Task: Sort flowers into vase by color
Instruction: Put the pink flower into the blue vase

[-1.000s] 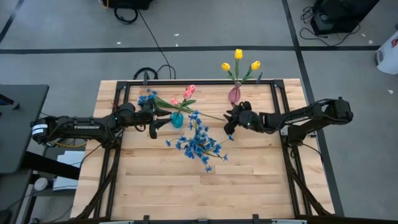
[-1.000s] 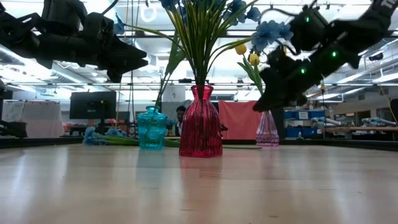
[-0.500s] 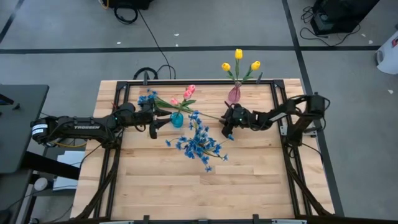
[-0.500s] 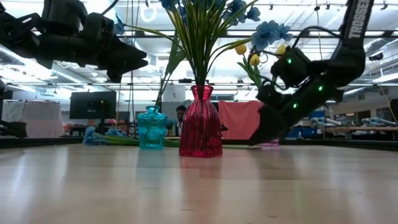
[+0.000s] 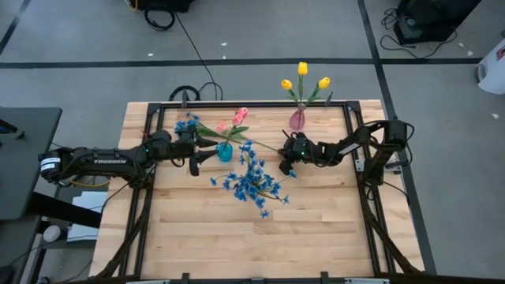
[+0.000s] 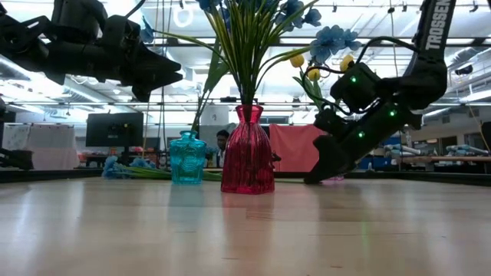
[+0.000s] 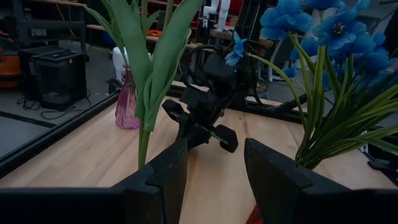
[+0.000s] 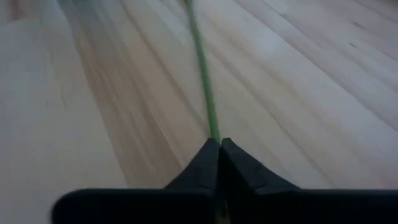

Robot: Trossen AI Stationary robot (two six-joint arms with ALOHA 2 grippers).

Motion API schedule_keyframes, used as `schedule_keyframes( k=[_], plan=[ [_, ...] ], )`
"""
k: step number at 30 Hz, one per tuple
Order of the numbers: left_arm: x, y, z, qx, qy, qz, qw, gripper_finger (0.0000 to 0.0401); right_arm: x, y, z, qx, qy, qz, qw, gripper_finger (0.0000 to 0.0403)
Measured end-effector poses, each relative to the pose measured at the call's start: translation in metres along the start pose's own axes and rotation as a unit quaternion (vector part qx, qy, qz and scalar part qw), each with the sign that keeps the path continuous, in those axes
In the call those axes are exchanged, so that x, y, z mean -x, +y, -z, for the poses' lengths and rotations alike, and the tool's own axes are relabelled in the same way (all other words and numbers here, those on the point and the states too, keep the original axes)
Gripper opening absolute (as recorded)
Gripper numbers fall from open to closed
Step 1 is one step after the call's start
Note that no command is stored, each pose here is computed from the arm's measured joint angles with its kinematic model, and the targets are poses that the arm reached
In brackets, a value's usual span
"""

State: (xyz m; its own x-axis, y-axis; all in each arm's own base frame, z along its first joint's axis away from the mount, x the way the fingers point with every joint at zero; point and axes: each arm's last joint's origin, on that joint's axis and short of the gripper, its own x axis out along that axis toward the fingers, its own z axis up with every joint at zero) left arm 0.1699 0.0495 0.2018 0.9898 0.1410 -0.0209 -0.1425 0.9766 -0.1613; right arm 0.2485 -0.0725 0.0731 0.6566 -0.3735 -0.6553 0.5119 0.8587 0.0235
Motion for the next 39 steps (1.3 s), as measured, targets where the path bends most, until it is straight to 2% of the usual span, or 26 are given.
schedule_keyframes(
  k=[10,18,26,34,39],
  plan=[
    [0.0,-0.001,0.0,-0.012,-0.001,0.009,1.0,0.0165,0.003,0.004,0.001,-0.037,0.011,0.003,0.999,0.0004],
    [0.0,-0.001,0.0,-0.011,0.003,0.019,1.0,0.0165,0.033,0.003,-0.012,-0.028,0.011,0.002,1.0,0.0002],
    [0.0,-0.001,0.001,-0.012,0.006,0.022,1.0,0.0165,0.083,0.006,-0.043,-0.03,-0.081,0.019,0.996,0.0001],
    [0.0,-0.001,0.0,-0.013,0.001,0.022,1.0,0.0165,0.117,0.015,-0.052,-0.019,-0.139,0.025,0.99,0.0],
    [0.0,-0.001,0.0,-0.012,0.001,0.022,1.0,0.0165,0.136,0.027,-0.063,0.005,-0.22,0.006,0.976,0.0]
  ],
)
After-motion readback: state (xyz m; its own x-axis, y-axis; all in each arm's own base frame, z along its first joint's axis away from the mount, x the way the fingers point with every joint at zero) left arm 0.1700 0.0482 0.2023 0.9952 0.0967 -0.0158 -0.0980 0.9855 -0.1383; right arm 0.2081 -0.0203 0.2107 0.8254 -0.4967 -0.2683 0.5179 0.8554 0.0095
